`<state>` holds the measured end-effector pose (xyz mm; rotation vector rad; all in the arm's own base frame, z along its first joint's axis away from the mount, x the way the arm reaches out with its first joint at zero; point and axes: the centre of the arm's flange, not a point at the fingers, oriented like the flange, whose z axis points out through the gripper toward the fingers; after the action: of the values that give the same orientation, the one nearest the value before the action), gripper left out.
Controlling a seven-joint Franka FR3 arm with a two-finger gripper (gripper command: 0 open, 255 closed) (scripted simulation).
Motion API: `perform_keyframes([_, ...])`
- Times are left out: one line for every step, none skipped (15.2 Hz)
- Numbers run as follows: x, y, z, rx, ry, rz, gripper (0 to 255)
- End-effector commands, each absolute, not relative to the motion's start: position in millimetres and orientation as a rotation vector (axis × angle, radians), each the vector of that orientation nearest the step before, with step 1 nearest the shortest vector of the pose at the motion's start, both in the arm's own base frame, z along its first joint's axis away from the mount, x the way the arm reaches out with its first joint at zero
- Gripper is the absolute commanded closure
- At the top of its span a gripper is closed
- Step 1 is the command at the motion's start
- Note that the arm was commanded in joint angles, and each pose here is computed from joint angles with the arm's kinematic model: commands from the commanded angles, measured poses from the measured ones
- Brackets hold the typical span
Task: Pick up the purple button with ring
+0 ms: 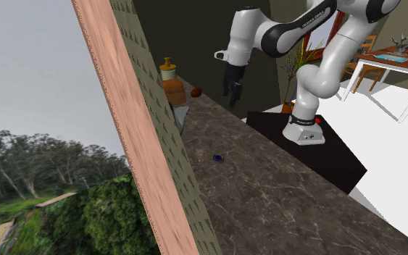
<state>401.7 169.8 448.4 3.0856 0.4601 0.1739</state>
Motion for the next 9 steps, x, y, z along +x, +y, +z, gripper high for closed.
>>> perform_keyframes([410,186,430,3.089,0.480,0.162,0])
perform_keyframes([413,194,420,3.090,0.489,0.155,0])
perform_keyframes([416,202,410,3.091,0.499,0.148,0])
perform_keyframes([419,210,401,3.092,0.509,0.141,0])
perform_keyframes([422,219,391,3.093,0.518,0.134,0])
perform_keyframes([424,227,381,3.094,0.528,0.127,0])
perform_keyframes([427,236,371,3.094,0.538,0.120,0])
perform_keyframes([430,244,362,3.095,0.547,0.113,0])
perform_keyframes([432,252,352,3.096,0.557,0.106,0])
